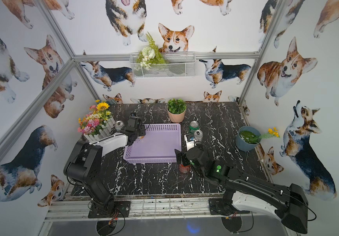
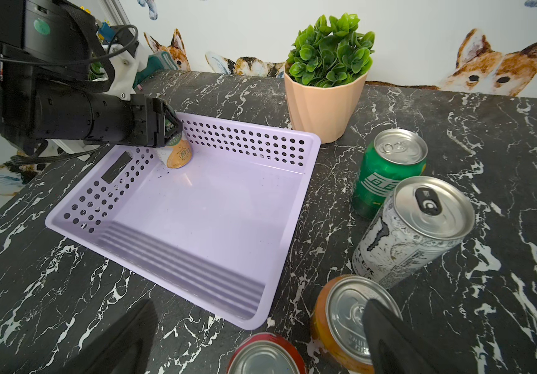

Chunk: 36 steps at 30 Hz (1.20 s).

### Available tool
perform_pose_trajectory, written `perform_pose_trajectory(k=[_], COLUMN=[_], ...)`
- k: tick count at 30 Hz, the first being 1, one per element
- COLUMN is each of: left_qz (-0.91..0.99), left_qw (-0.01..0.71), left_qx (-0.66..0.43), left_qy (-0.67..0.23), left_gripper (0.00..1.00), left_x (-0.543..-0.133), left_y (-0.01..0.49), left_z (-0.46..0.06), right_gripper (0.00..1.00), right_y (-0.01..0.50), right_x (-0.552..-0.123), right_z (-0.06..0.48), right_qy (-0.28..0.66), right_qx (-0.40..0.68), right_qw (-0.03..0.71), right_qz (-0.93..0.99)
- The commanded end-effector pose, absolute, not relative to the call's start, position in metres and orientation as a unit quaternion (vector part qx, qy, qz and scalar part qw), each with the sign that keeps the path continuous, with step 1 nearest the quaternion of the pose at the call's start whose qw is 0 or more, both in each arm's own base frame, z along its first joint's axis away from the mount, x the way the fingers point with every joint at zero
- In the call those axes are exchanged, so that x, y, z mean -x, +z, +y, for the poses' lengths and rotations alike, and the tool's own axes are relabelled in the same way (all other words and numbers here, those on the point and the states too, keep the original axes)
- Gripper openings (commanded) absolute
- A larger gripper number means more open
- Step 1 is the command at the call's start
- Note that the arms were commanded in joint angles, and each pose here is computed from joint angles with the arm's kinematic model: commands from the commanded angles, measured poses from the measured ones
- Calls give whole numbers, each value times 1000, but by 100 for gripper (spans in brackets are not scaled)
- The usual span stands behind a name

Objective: Take out the drinks from the basket
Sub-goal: Pick up the drink from the basket, then place the drink at the center of the board.

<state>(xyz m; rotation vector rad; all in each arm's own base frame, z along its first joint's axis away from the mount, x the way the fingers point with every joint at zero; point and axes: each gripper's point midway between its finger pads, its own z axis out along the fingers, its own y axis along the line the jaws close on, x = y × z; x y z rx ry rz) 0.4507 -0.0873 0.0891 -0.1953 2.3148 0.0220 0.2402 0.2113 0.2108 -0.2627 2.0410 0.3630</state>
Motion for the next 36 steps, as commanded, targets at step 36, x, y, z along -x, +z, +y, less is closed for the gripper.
perform_pose_trajectory(k=[36], left_qz=[883], left_qw=[377], left_qx=[-200], left_qy=[-196], left_gripper=[0], left_x=[-213], left_y=[191], left_z=[-239], right_gripper=[100], right_y=[255], right_x=[-263], right_z=[160], right_qy=[100], right_qx=[18], right_qw=[581], right_qz=[808])
